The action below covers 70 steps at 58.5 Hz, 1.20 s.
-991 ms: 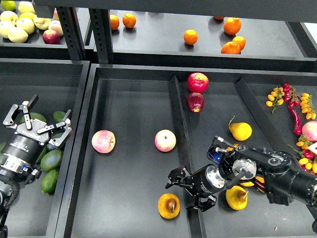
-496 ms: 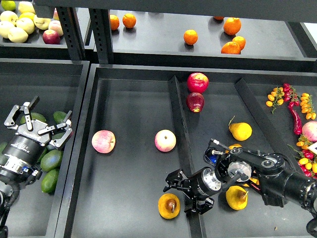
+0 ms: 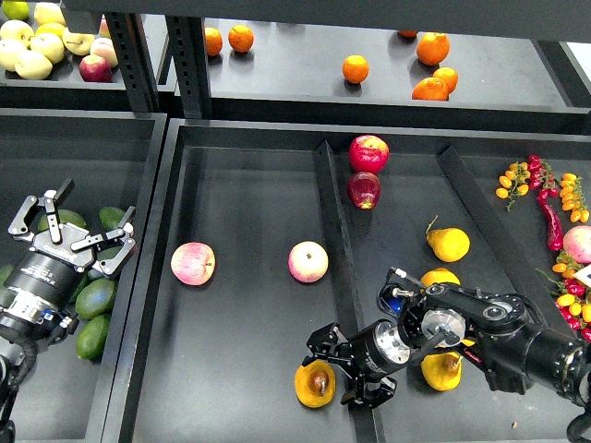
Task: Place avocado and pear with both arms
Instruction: 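Lower the right gripper around the yellow pear and close it, then carry the pear into the pear bin and open the right gripper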
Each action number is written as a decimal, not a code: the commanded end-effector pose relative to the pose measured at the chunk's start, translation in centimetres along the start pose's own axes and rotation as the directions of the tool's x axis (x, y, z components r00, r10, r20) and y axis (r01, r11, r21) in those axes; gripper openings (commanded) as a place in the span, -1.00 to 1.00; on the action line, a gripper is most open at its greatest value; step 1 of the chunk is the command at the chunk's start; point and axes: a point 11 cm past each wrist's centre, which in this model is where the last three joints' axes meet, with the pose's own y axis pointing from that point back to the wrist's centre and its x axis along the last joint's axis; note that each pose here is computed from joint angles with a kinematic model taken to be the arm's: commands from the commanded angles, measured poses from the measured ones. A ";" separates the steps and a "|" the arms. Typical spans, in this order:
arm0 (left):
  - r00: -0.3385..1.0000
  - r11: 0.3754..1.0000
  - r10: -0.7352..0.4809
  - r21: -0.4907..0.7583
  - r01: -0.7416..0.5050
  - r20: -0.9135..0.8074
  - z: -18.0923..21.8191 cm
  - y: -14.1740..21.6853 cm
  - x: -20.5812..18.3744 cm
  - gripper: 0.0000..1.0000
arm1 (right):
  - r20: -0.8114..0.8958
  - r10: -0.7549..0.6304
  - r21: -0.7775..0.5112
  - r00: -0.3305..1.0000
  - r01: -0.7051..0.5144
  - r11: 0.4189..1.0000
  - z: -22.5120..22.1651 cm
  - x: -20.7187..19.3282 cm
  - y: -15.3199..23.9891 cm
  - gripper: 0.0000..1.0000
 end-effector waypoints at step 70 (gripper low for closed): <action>1.000 1.000 0.001 0.004 -0.001 -0.001 -0.1 0.0 0.0 0.99 | 0.157 0.036 0.187 0.987 -0.066 0.980 -2.0 3.9 6.2 -0.99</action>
